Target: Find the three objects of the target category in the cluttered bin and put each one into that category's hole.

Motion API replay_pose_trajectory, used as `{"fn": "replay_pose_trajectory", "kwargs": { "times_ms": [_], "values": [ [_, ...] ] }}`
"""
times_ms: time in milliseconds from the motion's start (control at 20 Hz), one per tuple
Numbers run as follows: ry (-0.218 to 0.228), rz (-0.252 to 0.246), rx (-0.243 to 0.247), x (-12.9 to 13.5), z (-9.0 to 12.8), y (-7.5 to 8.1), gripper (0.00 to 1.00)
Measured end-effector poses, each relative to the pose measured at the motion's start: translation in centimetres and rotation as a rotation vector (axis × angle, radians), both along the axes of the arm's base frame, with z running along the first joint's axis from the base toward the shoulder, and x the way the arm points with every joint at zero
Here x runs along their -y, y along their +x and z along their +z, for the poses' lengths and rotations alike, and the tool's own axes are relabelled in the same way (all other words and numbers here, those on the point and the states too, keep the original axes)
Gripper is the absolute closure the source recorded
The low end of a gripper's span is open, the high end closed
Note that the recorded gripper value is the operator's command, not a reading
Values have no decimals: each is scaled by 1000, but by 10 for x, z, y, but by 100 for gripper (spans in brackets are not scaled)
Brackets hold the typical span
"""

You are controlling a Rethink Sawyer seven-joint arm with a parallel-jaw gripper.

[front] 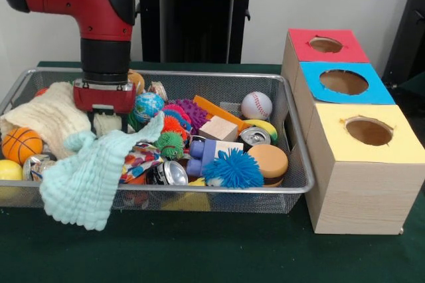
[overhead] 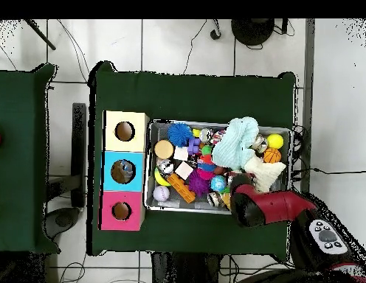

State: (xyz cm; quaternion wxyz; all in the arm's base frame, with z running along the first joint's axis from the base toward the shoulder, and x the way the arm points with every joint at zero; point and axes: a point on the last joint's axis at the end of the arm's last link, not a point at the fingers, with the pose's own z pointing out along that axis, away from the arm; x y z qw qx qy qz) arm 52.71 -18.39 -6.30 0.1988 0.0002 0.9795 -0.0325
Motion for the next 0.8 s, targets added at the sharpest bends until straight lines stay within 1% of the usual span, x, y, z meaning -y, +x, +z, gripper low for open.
{"fn": "replay_pose_trajectory", "kwargs": {
  "times_ms": [200,600,800],
  "values": [
    [0,16,24,1,-4,1,0],
    [-8,27,28,4,-2,1,0],
    [-14,25,31,7,4,2,0]
  ]
}}
